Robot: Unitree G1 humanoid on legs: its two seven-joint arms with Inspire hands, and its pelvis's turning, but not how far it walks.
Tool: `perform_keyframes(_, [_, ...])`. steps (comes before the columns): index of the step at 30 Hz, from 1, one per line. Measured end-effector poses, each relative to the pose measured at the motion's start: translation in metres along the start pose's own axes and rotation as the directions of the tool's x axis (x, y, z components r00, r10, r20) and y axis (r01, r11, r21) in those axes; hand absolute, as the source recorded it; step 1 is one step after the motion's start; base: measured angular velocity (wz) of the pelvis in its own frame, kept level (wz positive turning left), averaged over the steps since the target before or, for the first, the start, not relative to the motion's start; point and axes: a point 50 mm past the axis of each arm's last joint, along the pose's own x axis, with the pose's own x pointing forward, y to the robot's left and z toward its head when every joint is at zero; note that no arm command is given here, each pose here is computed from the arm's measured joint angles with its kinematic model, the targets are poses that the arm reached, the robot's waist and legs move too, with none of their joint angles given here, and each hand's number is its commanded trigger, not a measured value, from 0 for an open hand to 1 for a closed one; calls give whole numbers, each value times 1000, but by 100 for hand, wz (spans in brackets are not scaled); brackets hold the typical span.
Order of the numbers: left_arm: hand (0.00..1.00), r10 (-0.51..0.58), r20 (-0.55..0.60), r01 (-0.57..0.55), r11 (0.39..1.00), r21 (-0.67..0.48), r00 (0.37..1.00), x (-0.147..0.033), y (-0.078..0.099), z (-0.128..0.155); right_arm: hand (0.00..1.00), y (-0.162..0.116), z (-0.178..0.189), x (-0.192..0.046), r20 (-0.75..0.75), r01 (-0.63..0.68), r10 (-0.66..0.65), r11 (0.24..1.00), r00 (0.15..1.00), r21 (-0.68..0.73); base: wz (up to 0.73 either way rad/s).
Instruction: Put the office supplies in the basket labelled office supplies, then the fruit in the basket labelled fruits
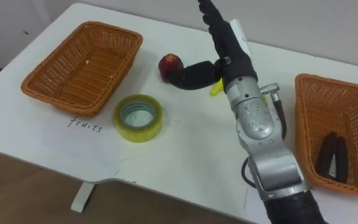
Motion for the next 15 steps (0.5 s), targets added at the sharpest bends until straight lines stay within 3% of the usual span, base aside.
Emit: perform_keyframes(15, [0, -23, 23, 23, 1000, -5, 999, -1, -2, 8, 0, 5, -6, 1, -27, 14, -14, 1000, 1000, 18, 2])
